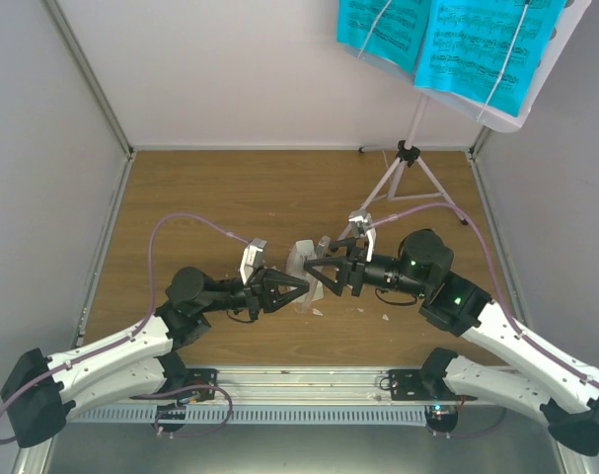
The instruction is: Pack up the instrument practice props
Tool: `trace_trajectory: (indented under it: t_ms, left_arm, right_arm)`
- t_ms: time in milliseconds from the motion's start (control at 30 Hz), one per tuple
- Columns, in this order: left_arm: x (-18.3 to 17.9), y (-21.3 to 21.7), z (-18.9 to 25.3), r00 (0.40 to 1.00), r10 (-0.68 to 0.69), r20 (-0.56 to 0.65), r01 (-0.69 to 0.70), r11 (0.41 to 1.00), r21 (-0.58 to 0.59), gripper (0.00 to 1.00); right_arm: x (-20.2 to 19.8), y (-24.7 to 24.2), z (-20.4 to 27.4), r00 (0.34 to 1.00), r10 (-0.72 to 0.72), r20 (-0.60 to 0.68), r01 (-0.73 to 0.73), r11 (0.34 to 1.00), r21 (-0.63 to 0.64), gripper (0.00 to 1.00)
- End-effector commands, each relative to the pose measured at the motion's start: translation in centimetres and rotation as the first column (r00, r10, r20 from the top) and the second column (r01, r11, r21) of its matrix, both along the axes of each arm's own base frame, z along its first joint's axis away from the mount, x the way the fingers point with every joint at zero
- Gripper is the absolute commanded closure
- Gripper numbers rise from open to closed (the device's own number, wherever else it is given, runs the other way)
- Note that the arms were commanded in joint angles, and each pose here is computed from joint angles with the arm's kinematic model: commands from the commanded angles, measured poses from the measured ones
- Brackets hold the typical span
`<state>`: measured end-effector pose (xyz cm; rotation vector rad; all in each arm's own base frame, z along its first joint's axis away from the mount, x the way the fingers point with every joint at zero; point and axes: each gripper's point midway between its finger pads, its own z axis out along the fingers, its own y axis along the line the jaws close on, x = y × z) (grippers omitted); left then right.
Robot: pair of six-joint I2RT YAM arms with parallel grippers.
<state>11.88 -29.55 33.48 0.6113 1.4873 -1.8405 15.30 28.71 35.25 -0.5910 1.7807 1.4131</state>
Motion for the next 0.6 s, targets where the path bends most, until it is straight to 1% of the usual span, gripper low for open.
trace_trajectory:
  t_ms: [0,100,167,233,367,567]
  left_arm:
    - [-0.1,0.7,2.7,0.996,0.031,0.082,-0.025,0.997,-0.073,1.00]
    - [-0.1,0.8,2.9,0.995,0.035,0.089,-0.028,0.997,-0.076,1.00]
    - [-0.1,0.8,3.0,0.995,0.034,0.089,-0.027,0.997,-0.076,1.00]
    - [-0.1,0.8,3.0,0.995,0.033,0.091,-0.027,0.997,-0.076,1.00]
    - [-0.2,0.8,3.1,0.995,0.033,0.092,-0.026,0.996,-0.080,1.00]
    - [0.0,0.7,2.9,0.996,0.038,0.086,-0.032,0.997,-0.070,1.00]
  right_arm:
    - [-0.5,0.1,1.5,1.000,0.014,0.025,-0.015,0.999,0.033,0.21]
    - [-0.8,0.3,1.1,1.000,0.025,0.014,-0.025,0.999,0.027,0.20]
    - [-0.8,0.3,1.0,1.000,0.026,0.011,-0.027,0.999,0.024,0.22]
    - [-0.8,0.3,0.9,1.000,0.026,0.012,-0.026,0.999,0.022,0.26]
    - [-0.8,0.4,0.6,1.000,0.028,0.009,-0.028,0.999,0.015,0.39]
    - [-0.6,0.2,0.4,1.000,0.014,0.019,-0.014,1.000,0.008,0.46]
